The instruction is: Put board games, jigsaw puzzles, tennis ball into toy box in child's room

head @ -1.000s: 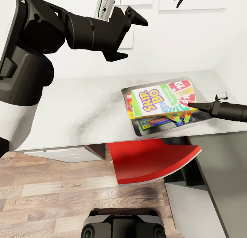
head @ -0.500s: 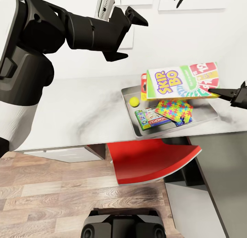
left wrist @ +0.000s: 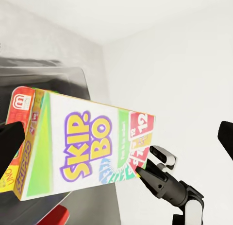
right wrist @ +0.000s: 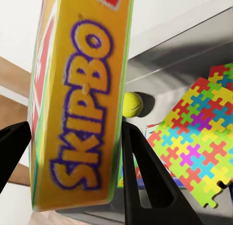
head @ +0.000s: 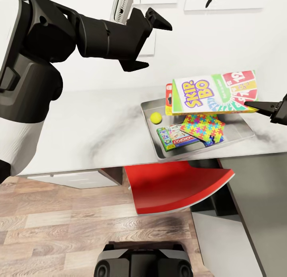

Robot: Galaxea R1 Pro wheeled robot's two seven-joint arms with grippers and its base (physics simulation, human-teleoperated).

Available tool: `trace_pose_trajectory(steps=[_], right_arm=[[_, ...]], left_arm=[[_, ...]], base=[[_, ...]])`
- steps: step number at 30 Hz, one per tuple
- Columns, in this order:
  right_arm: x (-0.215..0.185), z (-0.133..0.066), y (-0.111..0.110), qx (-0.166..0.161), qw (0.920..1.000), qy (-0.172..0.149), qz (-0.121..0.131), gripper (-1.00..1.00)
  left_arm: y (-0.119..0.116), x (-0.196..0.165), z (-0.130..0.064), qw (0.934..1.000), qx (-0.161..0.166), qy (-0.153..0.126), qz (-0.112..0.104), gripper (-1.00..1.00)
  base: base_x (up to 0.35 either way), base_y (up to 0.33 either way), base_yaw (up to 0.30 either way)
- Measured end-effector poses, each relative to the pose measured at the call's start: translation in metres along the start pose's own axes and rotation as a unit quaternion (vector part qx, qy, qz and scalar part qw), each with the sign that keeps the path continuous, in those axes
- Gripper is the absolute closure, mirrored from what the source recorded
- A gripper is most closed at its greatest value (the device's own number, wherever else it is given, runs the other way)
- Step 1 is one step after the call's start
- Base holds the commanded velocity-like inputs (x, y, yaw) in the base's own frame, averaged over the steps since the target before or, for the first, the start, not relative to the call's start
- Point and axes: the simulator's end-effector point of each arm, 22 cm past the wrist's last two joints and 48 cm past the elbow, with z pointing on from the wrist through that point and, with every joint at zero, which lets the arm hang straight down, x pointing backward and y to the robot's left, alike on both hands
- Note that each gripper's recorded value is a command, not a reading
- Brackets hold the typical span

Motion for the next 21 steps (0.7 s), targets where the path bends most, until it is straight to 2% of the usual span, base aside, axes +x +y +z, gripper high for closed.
trace_pose_trajectory(steps=[21], right_arm=[[0.014,0.010,-0.016,0.005,0.9999,0.012,0.010,1.00]], left_arm=[[0.022,0.003,0.012,0.9999,-0.006,0.008,-0.012,-1.00]], base=[[0.000,0.000,0.000]])
